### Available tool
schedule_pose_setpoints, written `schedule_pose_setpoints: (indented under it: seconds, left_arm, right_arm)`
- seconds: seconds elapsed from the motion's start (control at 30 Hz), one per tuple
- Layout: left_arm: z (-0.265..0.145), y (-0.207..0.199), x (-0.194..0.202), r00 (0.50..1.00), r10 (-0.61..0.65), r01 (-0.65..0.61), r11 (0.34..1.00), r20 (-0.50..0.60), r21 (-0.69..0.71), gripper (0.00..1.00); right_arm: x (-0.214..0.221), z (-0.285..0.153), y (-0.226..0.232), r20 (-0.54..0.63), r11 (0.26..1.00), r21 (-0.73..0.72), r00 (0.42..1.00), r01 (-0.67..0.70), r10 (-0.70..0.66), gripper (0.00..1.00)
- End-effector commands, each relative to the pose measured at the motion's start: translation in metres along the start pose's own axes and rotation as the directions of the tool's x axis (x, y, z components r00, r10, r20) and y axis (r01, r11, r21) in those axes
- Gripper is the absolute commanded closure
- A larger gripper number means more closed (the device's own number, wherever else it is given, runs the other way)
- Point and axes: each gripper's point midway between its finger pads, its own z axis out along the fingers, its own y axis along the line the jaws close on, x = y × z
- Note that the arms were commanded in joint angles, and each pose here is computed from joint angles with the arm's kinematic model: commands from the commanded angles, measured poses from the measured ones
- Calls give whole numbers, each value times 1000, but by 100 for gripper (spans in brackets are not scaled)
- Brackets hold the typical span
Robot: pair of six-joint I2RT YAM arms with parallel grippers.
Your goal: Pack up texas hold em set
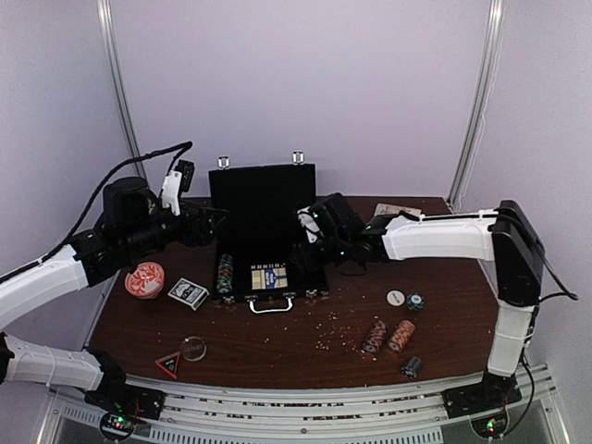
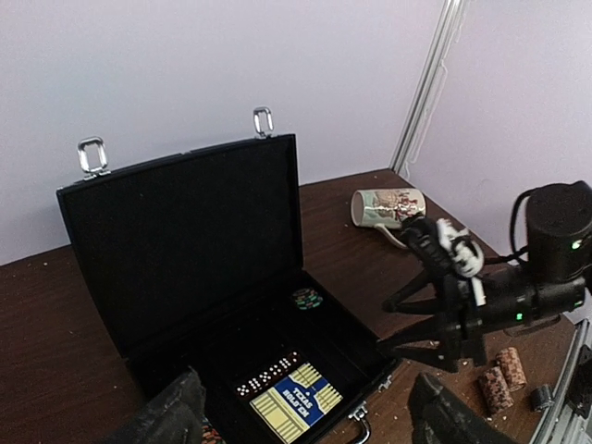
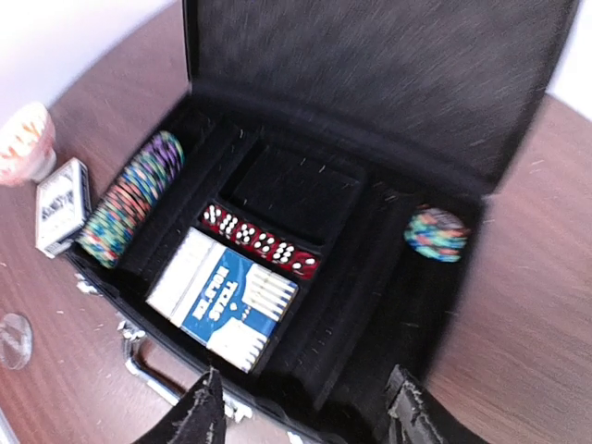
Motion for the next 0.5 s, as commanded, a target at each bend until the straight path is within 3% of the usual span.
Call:
schedule_pose_setpoints:
  seconds: [0.0, 0.27, 0.47]
  left_arm:
    - [-20, 4, -38, 992, 47, -41, 998, 113, -53, 21]
    - [-35, 6, -53, 985, 75, -62, 994, 158, -87, 20]
    - [-29, 2, -48, 988, 69, -61, 996, 138, -60, 20]
  right_arm:
    - [3, -43, -37, 42, 991, 116, 997, -68, 64, 39]
    - [98, -92, -125, -110, 921, 354, 971, -161, 212, 35]
    - [116, -97, -155, -153, 896, 408, 954, -177, 258, 31]
